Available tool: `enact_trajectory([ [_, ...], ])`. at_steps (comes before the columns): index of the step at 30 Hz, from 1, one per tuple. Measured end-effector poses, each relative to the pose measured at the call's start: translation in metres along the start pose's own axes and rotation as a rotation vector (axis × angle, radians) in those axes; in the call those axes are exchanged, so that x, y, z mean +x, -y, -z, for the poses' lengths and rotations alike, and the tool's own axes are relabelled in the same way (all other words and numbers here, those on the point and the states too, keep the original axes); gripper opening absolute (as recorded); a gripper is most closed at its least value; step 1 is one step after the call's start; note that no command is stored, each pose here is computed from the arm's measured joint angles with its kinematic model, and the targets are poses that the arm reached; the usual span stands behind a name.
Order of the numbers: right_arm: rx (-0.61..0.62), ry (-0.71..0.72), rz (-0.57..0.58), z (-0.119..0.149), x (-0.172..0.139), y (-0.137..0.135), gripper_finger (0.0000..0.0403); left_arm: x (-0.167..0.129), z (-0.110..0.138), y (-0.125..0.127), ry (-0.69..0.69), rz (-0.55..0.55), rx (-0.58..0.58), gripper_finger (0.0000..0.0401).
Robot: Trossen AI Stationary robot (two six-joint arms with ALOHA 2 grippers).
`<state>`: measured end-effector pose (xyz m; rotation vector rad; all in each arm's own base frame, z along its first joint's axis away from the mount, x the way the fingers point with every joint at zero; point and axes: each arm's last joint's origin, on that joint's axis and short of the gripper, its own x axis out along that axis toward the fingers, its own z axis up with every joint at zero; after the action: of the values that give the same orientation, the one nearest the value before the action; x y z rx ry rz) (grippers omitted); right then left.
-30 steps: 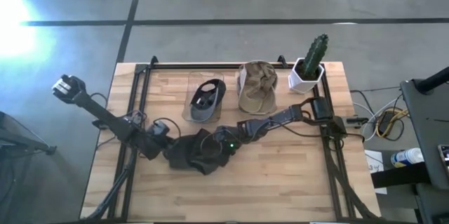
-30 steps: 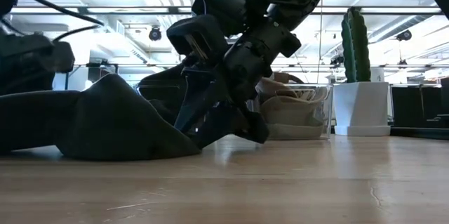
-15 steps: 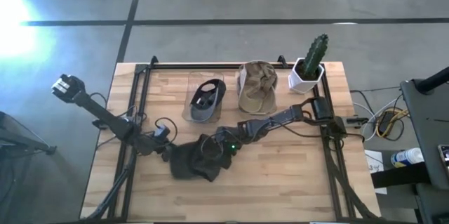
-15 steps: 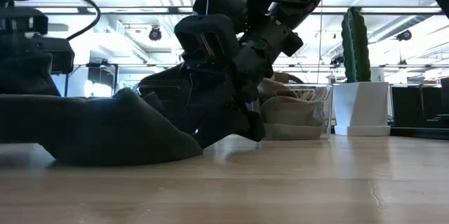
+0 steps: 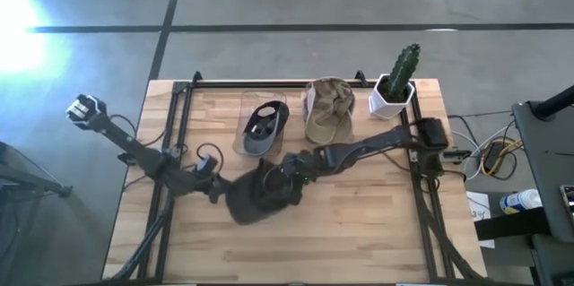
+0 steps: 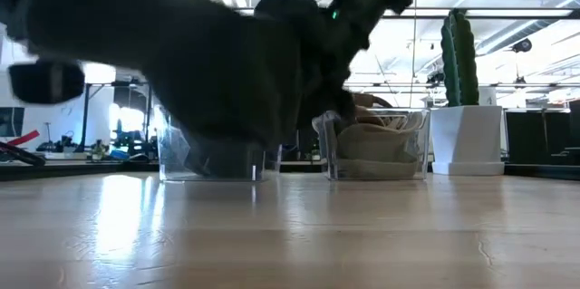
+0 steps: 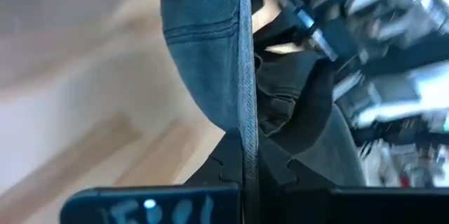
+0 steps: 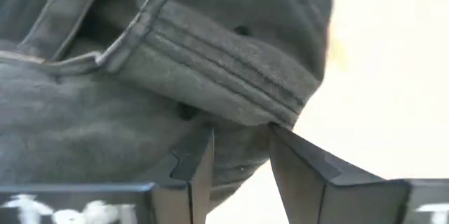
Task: Pick & Place hat
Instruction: Put the black cap into the left transparent bin
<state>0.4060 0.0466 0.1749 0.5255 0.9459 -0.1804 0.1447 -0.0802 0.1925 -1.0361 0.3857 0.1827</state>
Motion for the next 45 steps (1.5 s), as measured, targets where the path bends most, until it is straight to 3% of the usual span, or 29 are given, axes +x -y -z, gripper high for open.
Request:
enact_trajectory([
  [5, -0.018, 0.196, 0.191, -0.013, -0.058, -0.001, 0.0132, -0.010, -0.016, 0.023, 0.176, 0.050, 0.006, 0.0007],
  [8, 0.004, 0.386, 0.323, -0.021, -0.104, -0.002, 0.0132, -0.016, -0.025, 0.028, 0.343, 0.031, -0.034, 0.0007],
  [14, 0.083, 0.730, 0.507, -0.027, -0.193, 0.004, 0.0132, -0.025, -0.037, 0.024, 0.778, -0.021, -0.316, 0.0006],
  [18, 0.114, 0.768, 0.519, -0.024, -0.220, 0.013, 0.0132, -0.025, -0.038, 0.023, 0.850, -0.003, -0.397, 0.0006],
  [27, 0.081, 0.666, 0.593, -0.018, -0.203, 0.020, 0.0132, -0.021, -0.040, 0.044, 0.757, 0.113, -0.373, 0.0008],
  [31, 0.070, 0.628, 0.596, -0.020, -0.187, 0.020, 0.0132, -0.023, -0.045, 0.057, 0.797, 0.163, -0.344, 0.0008],
  [36, 0.112, 0.605, 0.568, -0.020, -0.176, 0.019, 0.0132, -0.026, -0.048, 0.058, 0.899, 0.104, -0.353, 0.0008],
  [45, 0.176, 0.613, 0.559, -0.023, -0.176, 0.024, 0.0132, 0.010, -0.041, 0.040, 0.968, 0.126, -0.616, 0.0008],
])
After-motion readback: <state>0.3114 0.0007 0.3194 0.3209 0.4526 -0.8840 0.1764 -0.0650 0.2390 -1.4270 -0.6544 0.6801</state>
